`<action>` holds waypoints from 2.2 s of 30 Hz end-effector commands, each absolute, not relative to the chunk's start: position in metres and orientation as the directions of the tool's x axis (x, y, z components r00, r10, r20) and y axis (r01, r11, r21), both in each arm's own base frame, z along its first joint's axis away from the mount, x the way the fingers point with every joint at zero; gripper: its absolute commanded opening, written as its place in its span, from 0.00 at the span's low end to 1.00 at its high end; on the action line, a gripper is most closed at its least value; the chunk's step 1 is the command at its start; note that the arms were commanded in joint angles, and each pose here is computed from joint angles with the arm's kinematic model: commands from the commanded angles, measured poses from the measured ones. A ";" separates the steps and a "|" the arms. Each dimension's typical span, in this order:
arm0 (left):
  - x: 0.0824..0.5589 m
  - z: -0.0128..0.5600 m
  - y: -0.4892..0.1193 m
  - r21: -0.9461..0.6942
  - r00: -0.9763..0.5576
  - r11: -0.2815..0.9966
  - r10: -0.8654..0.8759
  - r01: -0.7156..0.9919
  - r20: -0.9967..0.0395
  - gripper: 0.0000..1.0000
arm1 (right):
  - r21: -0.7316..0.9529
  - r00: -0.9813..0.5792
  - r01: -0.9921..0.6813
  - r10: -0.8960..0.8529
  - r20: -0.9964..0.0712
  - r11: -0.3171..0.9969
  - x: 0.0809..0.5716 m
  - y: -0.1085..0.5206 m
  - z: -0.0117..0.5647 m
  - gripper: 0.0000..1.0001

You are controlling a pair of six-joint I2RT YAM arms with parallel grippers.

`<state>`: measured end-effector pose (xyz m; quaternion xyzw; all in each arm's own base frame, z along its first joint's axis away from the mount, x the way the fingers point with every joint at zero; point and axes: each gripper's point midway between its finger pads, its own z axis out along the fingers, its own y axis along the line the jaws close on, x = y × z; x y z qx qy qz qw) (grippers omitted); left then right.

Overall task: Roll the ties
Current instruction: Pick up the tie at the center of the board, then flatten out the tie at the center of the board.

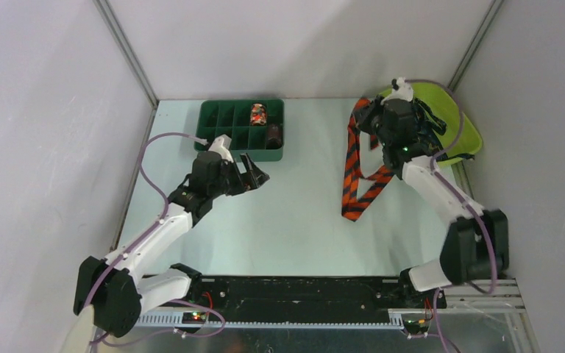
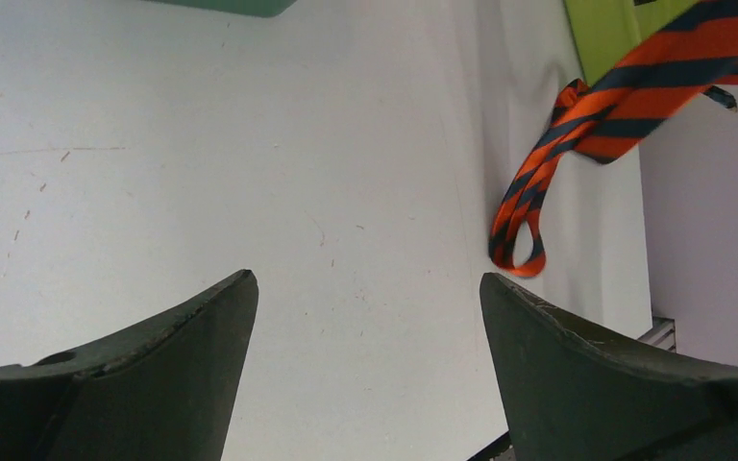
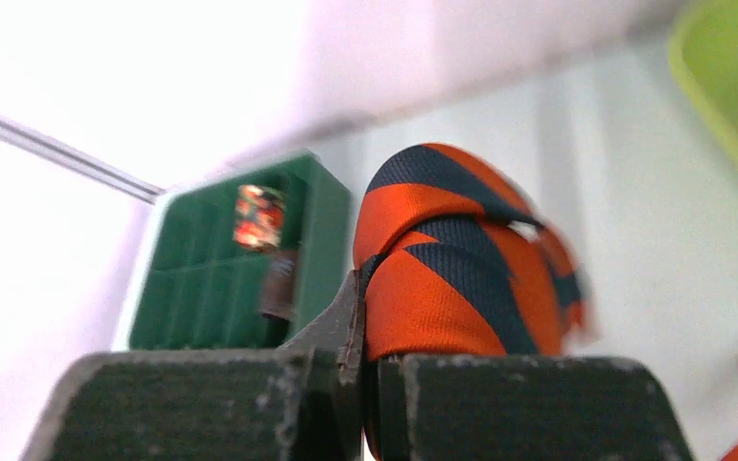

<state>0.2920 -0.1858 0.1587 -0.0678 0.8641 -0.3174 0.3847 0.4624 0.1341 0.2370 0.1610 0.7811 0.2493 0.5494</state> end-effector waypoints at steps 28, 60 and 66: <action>0.285 0.174 -0.208 -0.767 -0.627 0.597 -0.508 0.238 -0.590 0.96 | 0.352 0.173 -0.133 0.372 -0.912 0.926 0.352 0.159 0.513 0.00; 0.237 0.287 -0.358 -0.340 -0.043 0.642 -0.431 0.687 -0.901 1.00 | 0.511 0.219 -0.063 0.511 -0.831 0.857 0.340 0.148 0.525 0.00; 0.238 0.286 -0.391 -0.310 -0.061 0.606 -0.395 0.732 -0.917 0.99 | 0.523 0.197 -0.085 0.529 -0.825 0.848 0.335 0.149 0.524 0.00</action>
